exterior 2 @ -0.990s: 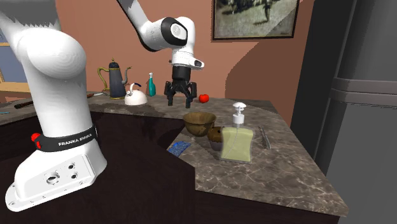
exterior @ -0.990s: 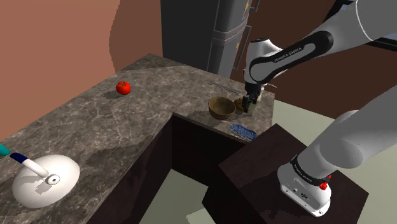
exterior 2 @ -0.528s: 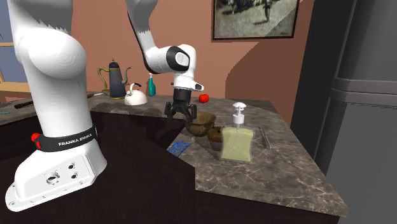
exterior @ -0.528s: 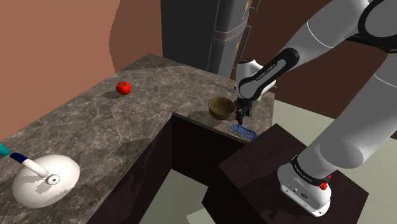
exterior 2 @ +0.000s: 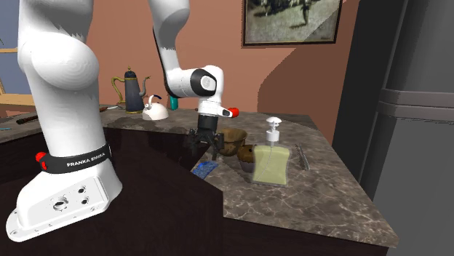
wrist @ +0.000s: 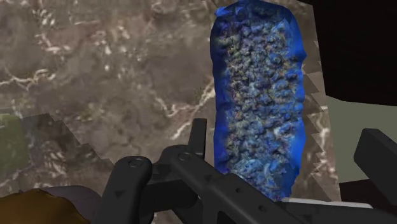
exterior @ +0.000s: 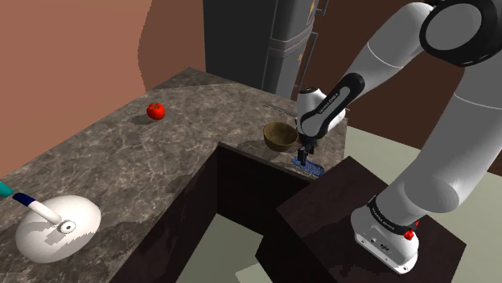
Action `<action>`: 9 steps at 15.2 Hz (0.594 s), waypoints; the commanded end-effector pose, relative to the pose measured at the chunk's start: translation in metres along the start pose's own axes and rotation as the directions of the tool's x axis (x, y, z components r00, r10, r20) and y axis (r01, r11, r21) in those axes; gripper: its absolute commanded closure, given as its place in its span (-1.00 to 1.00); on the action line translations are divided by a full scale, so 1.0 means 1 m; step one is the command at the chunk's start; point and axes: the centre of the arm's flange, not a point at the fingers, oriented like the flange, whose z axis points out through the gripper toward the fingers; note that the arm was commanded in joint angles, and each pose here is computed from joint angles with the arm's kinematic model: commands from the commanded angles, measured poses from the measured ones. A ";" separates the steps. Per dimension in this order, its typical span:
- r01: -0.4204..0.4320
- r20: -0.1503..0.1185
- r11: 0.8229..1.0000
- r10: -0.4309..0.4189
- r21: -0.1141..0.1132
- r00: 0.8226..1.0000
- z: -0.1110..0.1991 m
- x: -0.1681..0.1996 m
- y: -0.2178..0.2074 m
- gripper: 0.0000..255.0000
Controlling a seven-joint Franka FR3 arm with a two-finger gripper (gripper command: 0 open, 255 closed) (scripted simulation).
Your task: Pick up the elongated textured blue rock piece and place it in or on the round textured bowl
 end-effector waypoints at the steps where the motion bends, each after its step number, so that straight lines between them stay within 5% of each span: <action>1: 0.000 -0.001 1.000 0.000 0.000 1.000 0.006 0.001 0.001 -1.00; 8: 0.000 -0.001 1.000 0.000 0.000 1.000 0.006 0.001 0.001 -1.00; 9: 0.000 -0.001 1.000 0.000 0.000 1.000 0.006 0.001 0.001 1.00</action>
